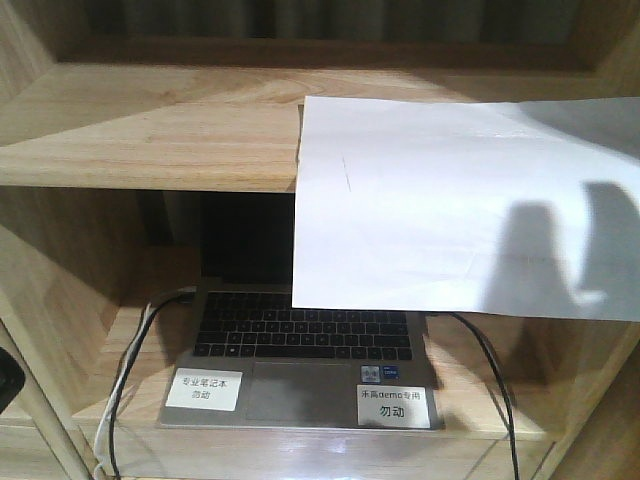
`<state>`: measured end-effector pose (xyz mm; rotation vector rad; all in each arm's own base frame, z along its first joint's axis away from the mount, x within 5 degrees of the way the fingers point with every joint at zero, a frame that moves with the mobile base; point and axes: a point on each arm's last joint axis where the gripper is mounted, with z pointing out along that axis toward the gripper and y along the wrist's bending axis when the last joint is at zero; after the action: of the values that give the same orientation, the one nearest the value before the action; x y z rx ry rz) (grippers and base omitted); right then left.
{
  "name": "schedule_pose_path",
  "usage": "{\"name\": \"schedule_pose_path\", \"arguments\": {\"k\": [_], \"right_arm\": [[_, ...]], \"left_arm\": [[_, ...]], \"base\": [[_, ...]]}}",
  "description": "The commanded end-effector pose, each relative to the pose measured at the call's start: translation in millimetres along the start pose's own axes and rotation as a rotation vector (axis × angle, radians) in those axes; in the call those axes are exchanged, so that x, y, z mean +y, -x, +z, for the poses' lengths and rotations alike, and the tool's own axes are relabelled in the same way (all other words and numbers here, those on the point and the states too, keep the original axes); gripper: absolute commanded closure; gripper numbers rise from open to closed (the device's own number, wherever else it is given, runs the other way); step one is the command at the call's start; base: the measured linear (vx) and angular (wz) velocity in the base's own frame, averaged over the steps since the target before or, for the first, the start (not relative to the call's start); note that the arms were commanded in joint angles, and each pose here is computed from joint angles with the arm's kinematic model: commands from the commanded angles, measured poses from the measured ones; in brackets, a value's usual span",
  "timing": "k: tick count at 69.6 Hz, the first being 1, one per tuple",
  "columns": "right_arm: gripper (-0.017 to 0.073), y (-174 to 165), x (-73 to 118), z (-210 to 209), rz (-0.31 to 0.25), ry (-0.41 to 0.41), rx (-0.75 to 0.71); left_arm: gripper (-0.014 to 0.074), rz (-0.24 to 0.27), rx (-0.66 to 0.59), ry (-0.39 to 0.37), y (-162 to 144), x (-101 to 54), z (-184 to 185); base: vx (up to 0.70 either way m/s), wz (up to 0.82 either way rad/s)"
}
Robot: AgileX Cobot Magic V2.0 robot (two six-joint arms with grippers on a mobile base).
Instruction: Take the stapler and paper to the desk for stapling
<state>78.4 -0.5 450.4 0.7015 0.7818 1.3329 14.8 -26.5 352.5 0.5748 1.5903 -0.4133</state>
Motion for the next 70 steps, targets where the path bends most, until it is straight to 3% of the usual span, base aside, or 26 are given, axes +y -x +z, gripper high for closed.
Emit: {"name": "schedule_pose_path", "arguments": {"k": [1, 8, 18, 25, 36, 52, 70], "right_arm": [[-0.0034, -3, -7.1, -15, 0.017, 0.054, 0.013], [-0.0034, -6, -30.7, -36, 0.030, 0.019, 0.021], [-0.0034, -16, -59.7, -64, 0.096, -0.028, 0.102], [-0.0034, -22, -69.1, -81, 0.147, -0.024, 0.184], [-0.0034, -28, -79.5, -98, 0.176, -0.025, 0.299], [-0.0034, -40, -107.2, -110, 0.219, -0.119, 0.419], [-0.0034, -46, -142.6, -123, 0.278, -0.247, 0.421]], "left_arm": [[0.0600, -0.021, -0.127, 0.021, 18, 2.4, -3], [0.0600, -0.021, -0.127, 0.021, 18, 2.4, -3], [0.0600, -0.021, -0.127, 0.021, 18, 2.4, -3], [0.0600, -0.021, -0.127, 0.021, 18, 2.4, -3], [0.0600, -0.021, -0.127, 0.021, 18, 2.4, -3], [0.0600, -0.021, -0.127, 0.021, 18, 2.4, -3], [0.0600, -0.021, -0.127, 0.021, 18, 2.4, -3]], "base": [[0.00, 0.00], [0.00, 0.00], [0.00, 0.00], [0.00, 0.00], [0.00, 0.00], [0.00, 0.00], [0.00, 0.00]]}}
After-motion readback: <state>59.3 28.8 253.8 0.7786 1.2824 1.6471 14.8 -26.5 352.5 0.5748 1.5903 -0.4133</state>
